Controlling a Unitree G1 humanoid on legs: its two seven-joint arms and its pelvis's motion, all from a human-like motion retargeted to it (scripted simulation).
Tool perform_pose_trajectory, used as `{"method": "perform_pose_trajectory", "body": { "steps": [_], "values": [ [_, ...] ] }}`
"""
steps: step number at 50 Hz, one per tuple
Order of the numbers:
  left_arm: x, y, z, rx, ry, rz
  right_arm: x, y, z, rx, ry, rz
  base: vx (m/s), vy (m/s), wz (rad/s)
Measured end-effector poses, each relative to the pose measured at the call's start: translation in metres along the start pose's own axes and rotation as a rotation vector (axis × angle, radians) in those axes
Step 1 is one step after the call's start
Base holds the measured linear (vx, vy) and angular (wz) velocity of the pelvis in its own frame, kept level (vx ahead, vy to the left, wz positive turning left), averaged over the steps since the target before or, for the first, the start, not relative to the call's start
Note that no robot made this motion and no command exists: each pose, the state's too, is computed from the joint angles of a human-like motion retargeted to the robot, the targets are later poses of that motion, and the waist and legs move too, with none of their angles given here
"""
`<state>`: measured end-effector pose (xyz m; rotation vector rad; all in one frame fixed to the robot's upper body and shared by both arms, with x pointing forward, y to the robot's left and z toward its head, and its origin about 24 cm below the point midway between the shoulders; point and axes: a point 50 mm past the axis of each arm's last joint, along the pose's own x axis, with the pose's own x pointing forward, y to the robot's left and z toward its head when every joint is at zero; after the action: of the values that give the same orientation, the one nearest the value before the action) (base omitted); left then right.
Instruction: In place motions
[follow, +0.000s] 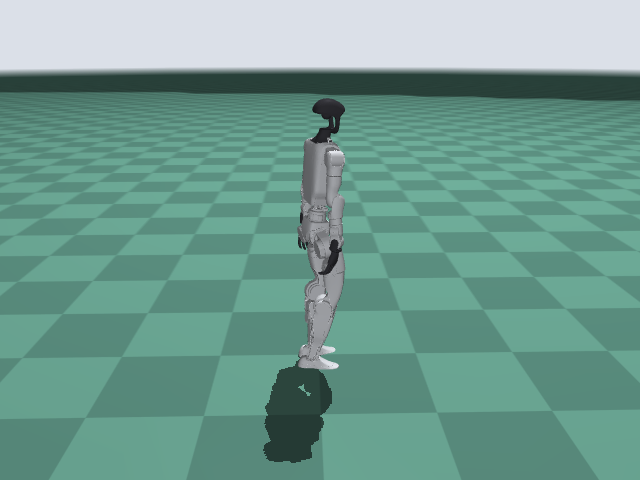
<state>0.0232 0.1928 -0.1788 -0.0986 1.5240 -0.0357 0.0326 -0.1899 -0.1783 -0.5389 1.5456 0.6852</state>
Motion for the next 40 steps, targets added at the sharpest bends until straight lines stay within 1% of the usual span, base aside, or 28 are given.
{"method": "perform_pose_trajectory", "body": {
  "steps": [8,15,20,26,35,40],
  "values": [
    [0.003,-0.014,-0.008,-0.073,0.016,-0.027,-0.001,0.001,-0.025,-0.005,0.096,0.005,-0.14,0.02,2.42],
    [0.001,-0.009,-0.03,-0.195,0.08,0.079,0.002,0.017,-0.037,-0.012,0.126,0.003,0.0,-0.12,2.56],
    [0.002,-0.017,-0.028,-0.195,0.085,0.089,0.003,0.027,-0.048,0.072,0.128,0.018,0.06,-0.03,2.12],
    [0.004,-0.02,-0.023,-0.225,0.042,0.086,0.0,0.02,-0.049,0.049,0.197,0.056,0.01,-0.04,0.29],
    [0.001,-0.013,-0.041,-0.27,0.092,0.098,0.001,0.003,-0.011,-0.047,0.02,-0.012,0.1,-0.11,-0.07],
    [-0.001,-0.007,-0.04,-0.22,0.123,0.094,0.001,0.004,-0.01,0.005,-0.004,-0.022,0.08,-0.13,0.91]
  ]
}}
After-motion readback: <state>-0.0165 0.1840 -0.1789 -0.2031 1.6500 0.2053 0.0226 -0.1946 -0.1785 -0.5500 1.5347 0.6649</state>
